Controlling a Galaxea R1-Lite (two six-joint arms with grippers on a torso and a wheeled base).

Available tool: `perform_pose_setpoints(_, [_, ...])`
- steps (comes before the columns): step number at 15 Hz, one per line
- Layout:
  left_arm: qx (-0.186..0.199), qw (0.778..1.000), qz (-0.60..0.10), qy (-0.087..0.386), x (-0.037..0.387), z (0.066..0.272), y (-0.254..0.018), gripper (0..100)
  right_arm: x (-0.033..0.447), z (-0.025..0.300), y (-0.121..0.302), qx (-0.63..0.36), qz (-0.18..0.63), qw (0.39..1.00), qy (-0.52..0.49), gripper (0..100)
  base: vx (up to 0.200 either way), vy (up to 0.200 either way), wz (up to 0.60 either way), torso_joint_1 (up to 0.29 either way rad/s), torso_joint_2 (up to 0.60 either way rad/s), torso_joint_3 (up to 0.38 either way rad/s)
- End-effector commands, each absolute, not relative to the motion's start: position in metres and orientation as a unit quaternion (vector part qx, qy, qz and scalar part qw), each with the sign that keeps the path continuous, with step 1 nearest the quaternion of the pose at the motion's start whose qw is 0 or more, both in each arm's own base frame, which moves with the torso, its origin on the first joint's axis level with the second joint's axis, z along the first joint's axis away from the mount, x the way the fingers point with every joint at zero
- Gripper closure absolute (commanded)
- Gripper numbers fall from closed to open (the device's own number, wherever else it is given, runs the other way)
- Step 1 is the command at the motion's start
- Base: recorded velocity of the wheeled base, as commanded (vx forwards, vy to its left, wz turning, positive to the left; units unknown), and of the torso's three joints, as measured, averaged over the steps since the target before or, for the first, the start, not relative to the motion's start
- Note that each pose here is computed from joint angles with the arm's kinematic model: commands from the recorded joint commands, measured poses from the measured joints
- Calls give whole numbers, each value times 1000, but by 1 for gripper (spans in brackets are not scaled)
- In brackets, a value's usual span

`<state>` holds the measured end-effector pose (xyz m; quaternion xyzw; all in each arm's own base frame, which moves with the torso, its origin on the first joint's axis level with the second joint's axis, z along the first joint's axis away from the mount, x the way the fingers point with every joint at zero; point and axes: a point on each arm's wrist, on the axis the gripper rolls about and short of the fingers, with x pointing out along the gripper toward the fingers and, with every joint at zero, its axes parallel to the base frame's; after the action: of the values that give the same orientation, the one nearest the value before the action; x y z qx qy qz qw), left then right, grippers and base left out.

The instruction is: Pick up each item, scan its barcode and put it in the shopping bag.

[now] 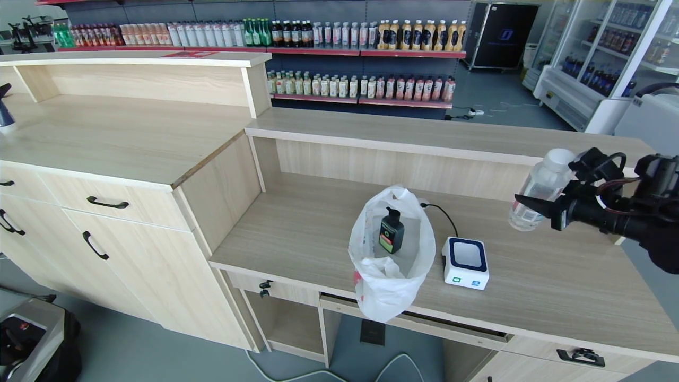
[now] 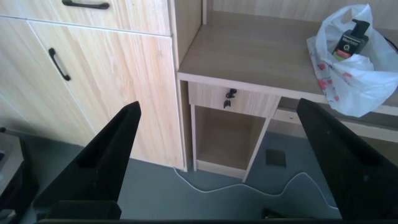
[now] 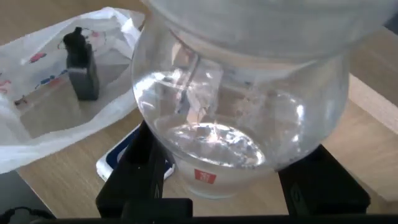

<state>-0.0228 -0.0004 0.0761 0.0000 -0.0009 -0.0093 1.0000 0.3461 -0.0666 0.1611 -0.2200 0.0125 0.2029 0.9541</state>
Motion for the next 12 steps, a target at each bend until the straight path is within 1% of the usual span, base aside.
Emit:
perform_pose_setpoints(1, [0,1000,-9,-1,-23,76,0,0,322,198,-57,-155,53,986,18,100,0,0,0,0,0,0])
perform_pose_setpoints(2, [0,1000,-9,-1,-23,76,0,0,319,190,-56,-153,-3,987,41,100,0,0,0,0,0,0])
perform_pose_setpoints(3, [0,1000,-9,-1,-23,76,0,0,313,183,-54,-153,-39,986,62,100,0,0,0,0,0,0])
perform_pose_setpoints(4, [0,1000,-9,-1,-23,76,0,0,305,180,-50,-153,-48,984,72,100,0,0,0,0,0,0])
perform_pose_setpoints(6, [0,1000,-9,-1,-23,76,0,0,297,180,-45,-165,-46,983,66,100,0,0,0,0,0,0])
perform_pose_setpoints(11, [0,1000,-9,-1,-23,76,0,0,294,195,-28,-230,-34,972,-27,100,0,0,0,0,0,0])
perform_pose_setpoints(12, [0,1000,-9,-1,-23,76,0,0,291,198,-26,-239,-16,970,-45,100,0,0,0,0,0,0])
